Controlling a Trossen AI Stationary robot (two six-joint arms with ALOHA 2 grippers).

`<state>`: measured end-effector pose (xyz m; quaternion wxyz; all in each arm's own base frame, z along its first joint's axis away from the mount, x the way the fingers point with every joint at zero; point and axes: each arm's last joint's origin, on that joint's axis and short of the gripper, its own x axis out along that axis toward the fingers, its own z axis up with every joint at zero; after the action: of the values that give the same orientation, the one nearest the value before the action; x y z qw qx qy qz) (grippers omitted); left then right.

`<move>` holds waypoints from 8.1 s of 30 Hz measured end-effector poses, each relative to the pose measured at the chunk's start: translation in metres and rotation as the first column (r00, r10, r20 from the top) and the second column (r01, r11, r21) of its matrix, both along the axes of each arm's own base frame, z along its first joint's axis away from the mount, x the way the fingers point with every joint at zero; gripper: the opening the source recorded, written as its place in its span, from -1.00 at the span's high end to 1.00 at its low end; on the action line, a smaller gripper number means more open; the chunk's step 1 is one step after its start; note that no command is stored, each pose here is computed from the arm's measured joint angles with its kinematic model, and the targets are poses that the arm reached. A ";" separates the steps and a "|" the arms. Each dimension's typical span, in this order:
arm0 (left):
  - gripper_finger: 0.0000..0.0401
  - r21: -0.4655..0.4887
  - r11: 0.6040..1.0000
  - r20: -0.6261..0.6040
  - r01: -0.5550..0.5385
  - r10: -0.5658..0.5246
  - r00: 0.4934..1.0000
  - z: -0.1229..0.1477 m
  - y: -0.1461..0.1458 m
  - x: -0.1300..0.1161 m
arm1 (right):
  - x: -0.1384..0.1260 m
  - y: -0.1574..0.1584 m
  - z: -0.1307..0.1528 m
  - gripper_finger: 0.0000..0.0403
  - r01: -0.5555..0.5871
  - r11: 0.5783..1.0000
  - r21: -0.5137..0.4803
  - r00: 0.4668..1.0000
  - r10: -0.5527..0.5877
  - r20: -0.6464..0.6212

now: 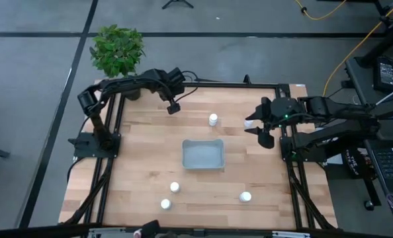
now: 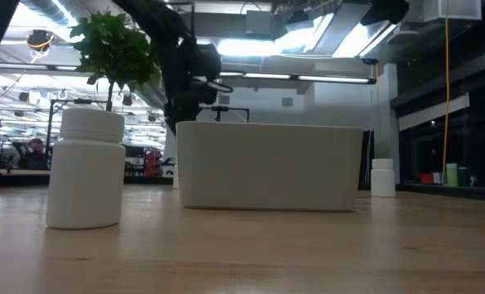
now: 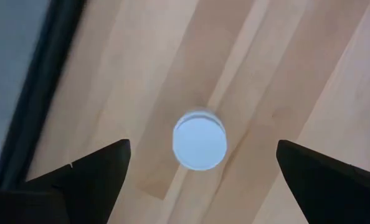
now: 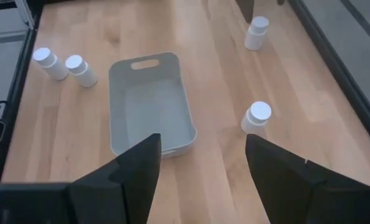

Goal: Pick and place pill bottles into a basket
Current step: Put the white medicine bottle into the gray bin

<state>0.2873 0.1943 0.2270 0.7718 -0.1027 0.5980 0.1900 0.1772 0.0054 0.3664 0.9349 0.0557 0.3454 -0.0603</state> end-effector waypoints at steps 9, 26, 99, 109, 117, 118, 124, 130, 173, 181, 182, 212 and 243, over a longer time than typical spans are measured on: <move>-0.99 -0.084 0.996 -0.049 0.012 -0.016 0.999 -0.032 0.005 0.009 | 0.000 0.004 0.000 -0.17 -0.002 1.000 0.023 1.000 0.002 0.003; -0.02 -0.072 0.997 -0.066 -0.035 0.031 0.997 -0.038 0.012 0.003 | 0.002 0.004 0.002 -0.17 -0.006 1.000 0.020 1.000 0.005 0.030; 0.25 -0.063 0.882 0.025 0.468 -0.467 0.884 0.022 -0.217 0.123 | 0.005 0.006 0.007 -0.17 -0.188 0.973 -0.135 0.978 0.198 0.067; 0.25 -0.070 0.910 0.050 0.409 -0.406 0.912 -0.003 -0.208 0.080 | 0.004 0.006 0.006 -0.17 -0.202 0.970 -0.138 0.976 0.210 0.050; 0.22 -0.063 0.931 0.081 0.359 -0.354 0.932 0.000 -0.197 0.075 | 0.007 0.006 0.010 -0.17 -0.215 0.961 -0.177 0.967 0.234 0.100; 0.16 -0.064 0.932 0.080 0.358 -0.353 0.932 -0.001 -0.196 0.075 | 0.008 0.006 0.011 -0.17 -0.214 0.960 -0.179 0.966 0.235 0.106; -0.26 -0.059 0.931 0.074 0.360 -0.356 0.932 -0.002 -0.188 0.076 | 0.008 0.006 0.011 -0.17 -0.210 0.962 -0.174 0.966 0.231 0.112; -0.29 -0.085 0.932 0.089 0.352 -0.345 0.935 -0.002 -0.181 0.076 | 0.008 0.006 0.011 -0.17 -0.197 0.968 -0.155 0.969 0.216 0.116; -0.37 0.434 0.896 0.322 0.093 -0.250 0.913 0.199 -0.188 0.069 | 0.021 -0.137 -0.190 -0.82 0.333 0.943 0.005 0.744 -0.260 -0.615; -0.36 0.431 0.898 0.323 0.085 -0.241 0.915 0.199 -0.188 0.068 | 0.019 -0.136 -0.196 -0.46 0.320 0.947 0.036 0.720 -0.218 -0.659; -0.36 0.431 0.898 0.323 0.085 -0.241 0.915 0.199 -0.188 0.068 | 0.019 -0.136 -0.196 -0.37 0.320 0.947 0.036 0.720 -0.219 -0.659; -0.35 0.613 0.765 0.135 -0.198 0.145 0.980 0.202 -0.119 0.023 | 0.066 0.010 0.051 0.20 -0.149 0.989 -0.022 0.980 0.144 -0.137; -0.35 0.625 0.764 0.151 -0.158 0.080 0.985 0.224 -0.124 -0.002 | 0.171 0.028 -0.152 0.20 -0.208 0.977 -0.056 0.796 0.136 -0.590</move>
<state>0.2851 0.0702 0.4510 0.7807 0.1152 0.4454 0.4230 0.3477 0.0333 0.2142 0.7873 -0.0521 0.6143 -0.0097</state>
